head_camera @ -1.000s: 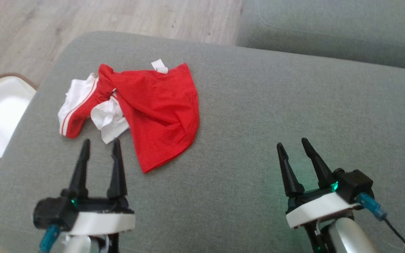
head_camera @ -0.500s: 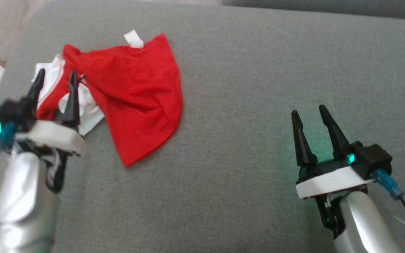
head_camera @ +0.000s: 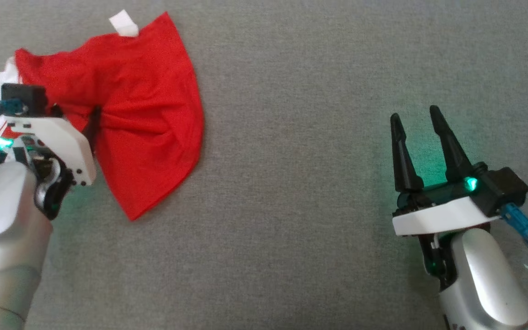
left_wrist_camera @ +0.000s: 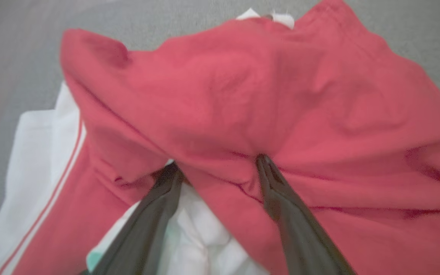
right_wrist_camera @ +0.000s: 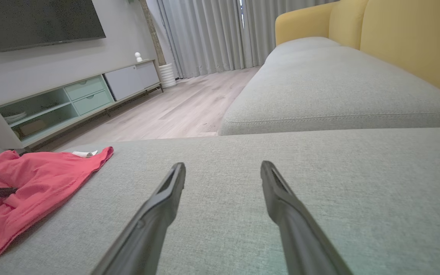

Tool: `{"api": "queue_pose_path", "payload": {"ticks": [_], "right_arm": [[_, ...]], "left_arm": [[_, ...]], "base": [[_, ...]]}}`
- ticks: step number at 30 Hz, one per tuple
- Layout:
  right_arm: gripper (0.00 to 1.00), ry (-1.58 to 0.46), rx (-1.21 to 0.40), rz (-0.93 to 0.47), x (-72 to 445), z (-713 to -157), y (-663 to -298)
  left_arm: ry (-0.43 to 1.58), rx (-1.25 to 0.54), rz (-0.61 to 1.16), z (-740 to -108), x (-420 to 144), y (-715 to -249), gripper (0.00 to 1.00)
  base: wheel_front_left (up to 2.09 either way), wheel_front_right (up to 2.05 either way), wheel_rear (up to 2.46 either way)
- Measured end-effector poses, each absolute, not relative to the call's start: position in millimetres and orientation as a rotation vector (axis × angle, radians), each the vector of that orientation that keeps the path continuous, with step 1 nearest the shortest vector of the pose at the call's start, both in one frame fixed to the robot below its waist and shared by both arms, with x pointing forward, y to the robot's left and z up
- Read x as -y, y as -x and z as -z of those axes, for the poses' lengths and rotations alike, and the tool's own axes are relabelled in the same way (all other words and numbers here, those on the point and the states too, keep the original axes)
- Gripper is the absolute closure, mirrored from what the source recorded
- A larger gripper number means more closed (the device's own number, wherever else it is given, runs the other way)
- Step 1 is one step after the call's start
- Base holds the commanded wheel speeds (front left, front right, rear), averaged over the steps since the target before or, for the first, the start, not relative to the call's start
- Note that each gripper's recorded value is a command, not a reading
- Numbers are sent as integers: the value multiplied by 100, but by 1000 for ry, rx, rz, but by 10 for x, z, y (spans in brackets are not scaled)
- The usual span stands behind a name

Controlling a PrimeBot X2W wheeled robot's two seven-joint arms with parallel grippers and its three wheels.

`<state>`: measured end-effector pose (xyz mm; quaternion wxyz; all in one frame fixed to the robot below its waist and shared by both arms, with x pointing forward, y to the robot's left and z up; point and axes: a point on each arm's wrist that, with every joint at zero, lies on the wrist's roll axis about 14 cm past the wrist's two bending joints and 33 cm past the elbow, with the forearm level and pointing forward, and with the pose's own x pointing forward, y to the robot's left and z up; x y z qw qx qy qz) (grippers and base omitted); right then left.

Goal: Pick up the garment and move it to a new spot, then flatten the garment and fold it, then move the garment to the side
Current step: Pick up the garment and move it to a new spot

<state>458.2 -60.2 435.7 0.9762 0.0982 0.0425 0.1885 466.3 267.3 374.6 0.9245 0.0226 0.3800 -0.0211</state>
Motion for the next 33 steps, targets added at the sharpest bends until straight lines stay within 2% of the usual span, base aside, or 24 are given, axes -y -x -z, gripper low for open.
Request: {"api": "queue_pose_path", "payload": {"ticks": [6, 7, 8, 13, 20, 28, 33], "right_arm": [[0, -195, -90, -346, 727, -4308, -4608], [0, -194, -90, -342, 740, -4306, -4608], [0, -193, -90, -339, 752, -4305, -4608], [0, -189, -76, -333, 780, -4363, -4600], [0, -190, -29, -329, 810, -4581, -4558], [0, -206, 20, -295, 948, -4820, -4457], [0, -214, 44, -246, 1138, -4927, -4377]], "left_arm": [[-20, -890, 67, -3575, -2647, -4684, 0], [-16, -886, 68, -3576, -2653, -4698, 63], [-12, -873, 69, -3583, -2652, -4716, 100], [1, -779, 91, -3692, -2568, -4806, 100], [10, -472, 191, -4292, -2208, -5070, 100], [79, -202, 411, -5017, -1216, -5198, 100], [130, -92, 548, -5396, -499, -5154, 100]], "base": [[0, 0, 0], [0, 0, 0], [0, 0, 0], [0, 0, 0], [0, 0, 0], [0, 0, 0], [0, 0, 0]]}}
